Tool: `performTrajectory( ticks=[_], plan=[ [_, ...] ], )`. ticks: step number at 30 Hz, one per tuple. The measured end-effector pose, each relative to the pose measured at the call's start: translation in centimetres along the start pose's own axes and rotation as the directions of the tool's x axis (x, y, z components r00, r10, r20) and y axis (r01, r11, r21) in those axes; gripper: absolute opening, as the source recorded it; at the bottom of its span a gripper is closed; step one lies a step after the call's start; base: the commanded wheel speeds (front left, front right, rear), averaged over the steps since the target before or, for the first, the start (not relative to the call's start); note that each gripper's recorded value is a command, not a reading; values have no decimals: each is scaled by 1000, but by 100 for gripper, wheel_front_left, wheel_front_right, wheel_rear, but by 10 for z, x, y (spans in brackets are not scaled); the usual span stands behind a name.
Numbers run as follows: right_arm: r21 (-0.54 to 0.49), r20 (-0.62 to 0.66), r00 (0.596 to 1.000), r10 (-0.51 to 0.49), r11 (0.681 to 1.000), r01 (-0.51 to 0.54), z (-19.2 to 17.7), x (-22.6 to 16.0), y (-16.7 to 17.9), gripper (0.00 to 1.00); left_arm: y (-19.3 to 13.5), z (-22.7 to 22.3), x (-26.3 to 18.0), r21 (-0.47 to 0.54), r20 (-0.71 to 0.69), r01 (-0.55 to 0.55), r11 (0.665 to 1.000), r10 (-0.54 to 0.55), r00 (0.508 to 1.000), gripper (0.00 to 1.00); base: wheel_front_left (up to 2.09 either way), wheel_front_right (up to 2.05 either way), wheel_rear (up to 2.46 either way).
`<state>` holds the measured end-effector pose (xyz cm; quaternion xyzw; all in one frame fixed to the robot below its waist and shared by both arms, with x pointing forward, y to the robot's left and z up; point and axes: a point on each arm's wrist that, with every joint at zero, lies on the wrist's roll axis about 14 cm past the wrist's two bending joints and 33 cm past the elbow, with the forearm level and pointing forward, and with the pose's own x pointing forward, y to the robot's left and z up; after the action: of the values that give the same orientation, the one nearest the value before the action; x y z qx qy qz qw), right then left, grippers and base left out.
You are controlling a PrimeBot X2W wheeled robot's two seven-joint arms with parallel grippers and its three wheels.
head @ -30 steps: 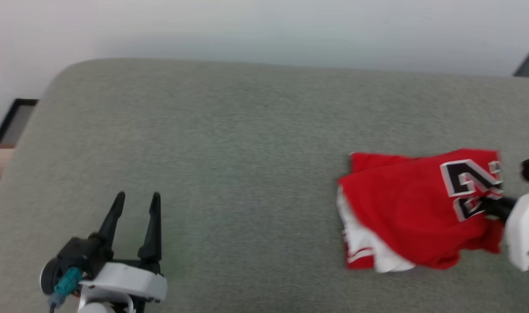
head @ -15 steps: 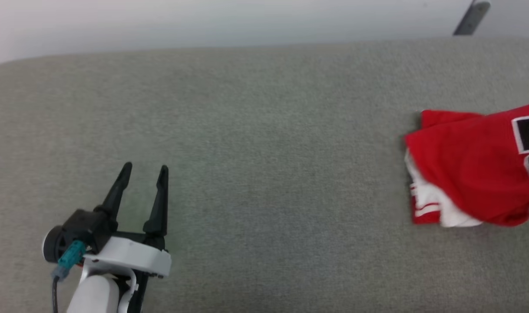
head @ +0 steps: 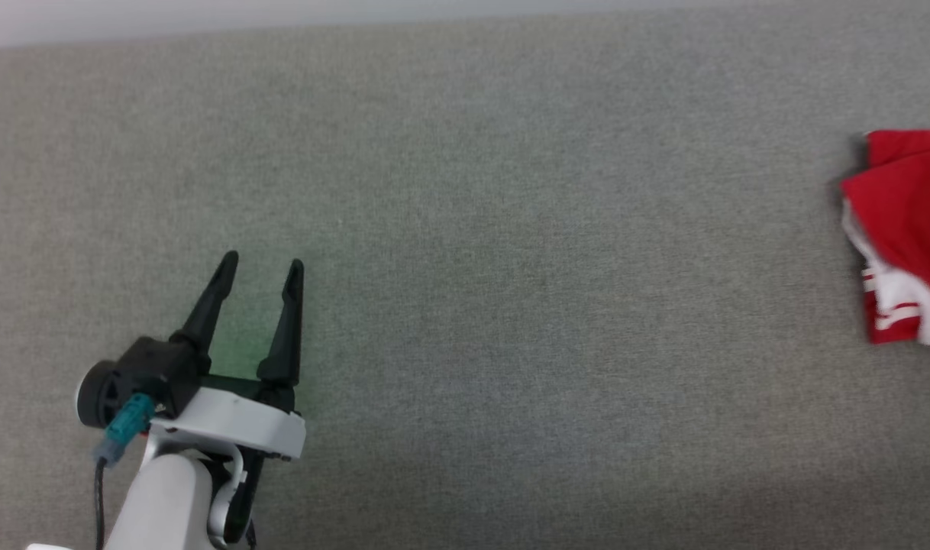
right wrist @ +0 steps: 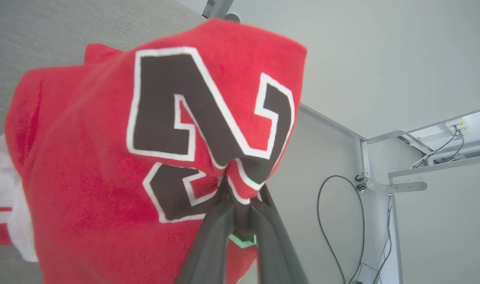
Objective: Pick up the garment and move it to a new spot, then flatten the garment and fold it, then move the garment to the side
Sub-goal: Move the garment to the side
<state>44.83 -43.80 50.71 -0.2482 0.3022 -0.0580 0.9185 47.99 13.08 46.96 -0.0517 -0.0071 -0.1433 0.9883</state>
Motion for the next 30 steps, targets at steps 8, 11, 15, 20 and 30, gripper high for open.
performTrajectory(
  ticks=[8,11,15,20,30],
  plan=[
    [-67,-39,996,-81,995,79,-10,21,-22,0,6,-13,5,11,-25,-1,1000,2,1000,100,0,0,0],
    [-67,-60,994,-88,994,84,-17,28,-19,0,4,-19,9,14,-35,14,1000,-14,999,100,0,0,0],
    [-84,-82,991,-109,991,102,-25,32,-24,0,-3,-25,18,18,-42,45,999,-44,998,100,0,0,0],
    [-87,-101,989,-111,991,102,-36,38,-19,0,-15,-34,30,19,-52,93,995,-92,994,100,0,0,0],
    [-62,-157,981,-114,992,106,-63,45,-11,0,-38,-52,50,-2,-74,172,985,-171,982,100,0,0,0]
  ],
)
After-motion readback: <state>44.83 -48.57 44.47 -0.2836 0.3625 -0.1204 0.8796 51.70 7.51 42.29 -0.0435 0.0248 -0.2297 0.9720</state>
